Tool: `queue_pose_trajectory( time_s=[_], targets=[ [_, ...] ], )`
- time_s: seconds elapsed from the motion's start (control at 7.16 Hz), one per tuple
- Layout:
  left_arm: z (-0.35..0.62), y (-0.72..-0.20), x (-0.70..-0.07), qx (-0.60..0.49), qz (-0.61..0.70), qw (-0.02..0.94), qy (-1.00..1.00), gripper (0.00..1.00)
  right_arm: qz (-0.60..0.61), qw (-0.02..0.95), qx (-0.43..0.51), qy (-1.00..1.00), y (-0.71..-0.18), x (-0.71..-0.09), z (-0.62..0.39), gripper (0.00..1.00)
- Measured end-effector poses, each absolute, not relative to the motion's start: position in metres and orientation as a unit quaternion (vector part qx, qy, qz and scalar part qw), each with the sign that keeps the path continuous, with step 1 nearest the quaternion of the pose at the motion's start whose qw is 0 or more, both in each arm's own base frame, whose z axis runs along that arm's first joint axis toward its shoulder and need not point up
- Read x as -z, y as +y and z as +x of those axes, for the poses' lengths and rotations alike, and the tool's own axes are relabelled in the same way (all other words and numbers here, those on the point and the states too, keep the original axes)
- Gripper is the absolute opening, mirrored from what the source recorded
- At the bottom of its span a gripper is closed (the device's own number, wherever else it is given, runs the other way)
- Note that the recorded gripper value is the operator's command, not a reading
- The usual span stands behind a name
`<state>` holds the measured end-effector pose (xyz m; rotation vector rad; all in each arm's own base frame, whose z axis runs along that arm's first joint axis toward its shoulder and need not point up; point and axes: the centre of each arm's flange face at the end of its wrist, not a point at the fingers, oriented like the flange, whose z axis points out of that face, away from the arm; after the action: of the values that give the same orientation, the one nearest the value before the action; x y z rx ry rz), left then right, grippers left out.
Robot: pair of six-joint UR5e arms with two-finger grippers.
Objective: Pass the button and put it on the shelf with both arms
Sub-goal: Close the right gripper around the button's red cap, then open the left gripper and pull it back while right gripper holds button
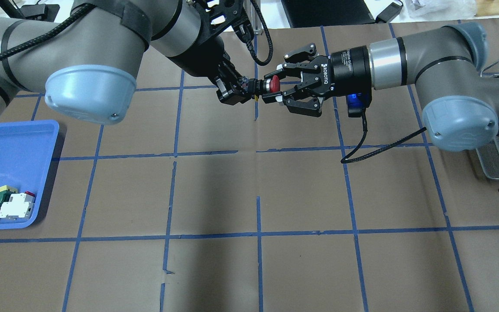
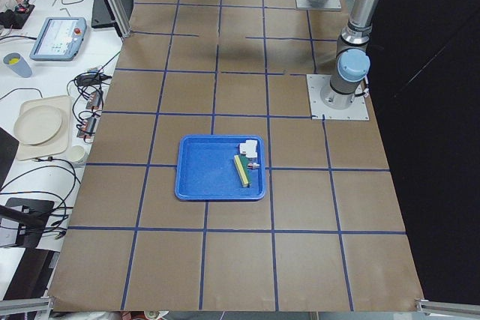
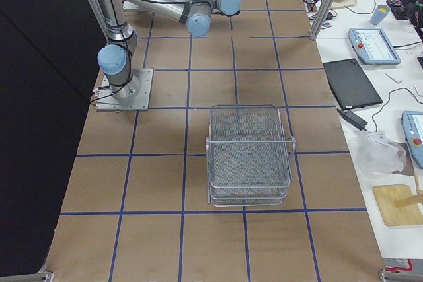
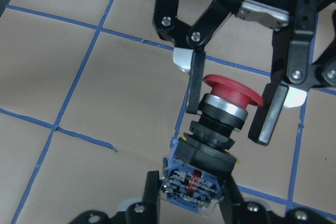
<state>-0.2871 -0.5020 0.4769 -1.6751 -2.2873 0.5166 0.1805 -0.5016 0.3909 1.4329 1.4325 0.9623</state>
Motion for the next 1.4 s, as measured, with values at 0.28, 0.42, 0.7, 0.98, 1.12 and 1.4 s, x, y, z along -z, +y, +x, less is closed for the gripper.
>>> queue_pose_trajectory(
  time_s=[0.28,0.42,0.7,0.98,1.12,1.4],
  targets=[
    [-0.287,-0.501,-0.478,-0.179,-0.577,0.129,-0.786,0.62,0.577,0.434,-0.386,0.574,-0.502,-0.391,0.179,0.03],
    [-0.287,-0.500,-0.478,-0.179,-0.577,0.129,-0.786,0.76,0.579,0.433,-0.387,0.572,-0.503,-0.391,0.178,0.02],
    [-0.286,-0.498,-0.476,-0.177,-0.578,0.130,-0.786,1.00,0.582,0.432,-0.389,0.568,-0.503,-0.391,0.177,0.01],
    [-0.282,-0.492,-0.477,-0.176,-0.576,0.130,-0.787,1.00,0.584,0.432,-0.389,0.567,-0.503,-0.391,0.176,0.01],
    [-0.274,-0.492,-0.479,-0.176,-0.572,0.126,-0.792,1.00,0.587,0.430,-0.386,0.568,-0.504,-0.390,0.174,0.01],
    [-0.233,-0.508,-0.479,-0.170,-0.542,0.103,-0.816,1.00,0.600,0.418,-0.365,0.576,-0.509,-0.389,0.162,0.01]
  ],
)
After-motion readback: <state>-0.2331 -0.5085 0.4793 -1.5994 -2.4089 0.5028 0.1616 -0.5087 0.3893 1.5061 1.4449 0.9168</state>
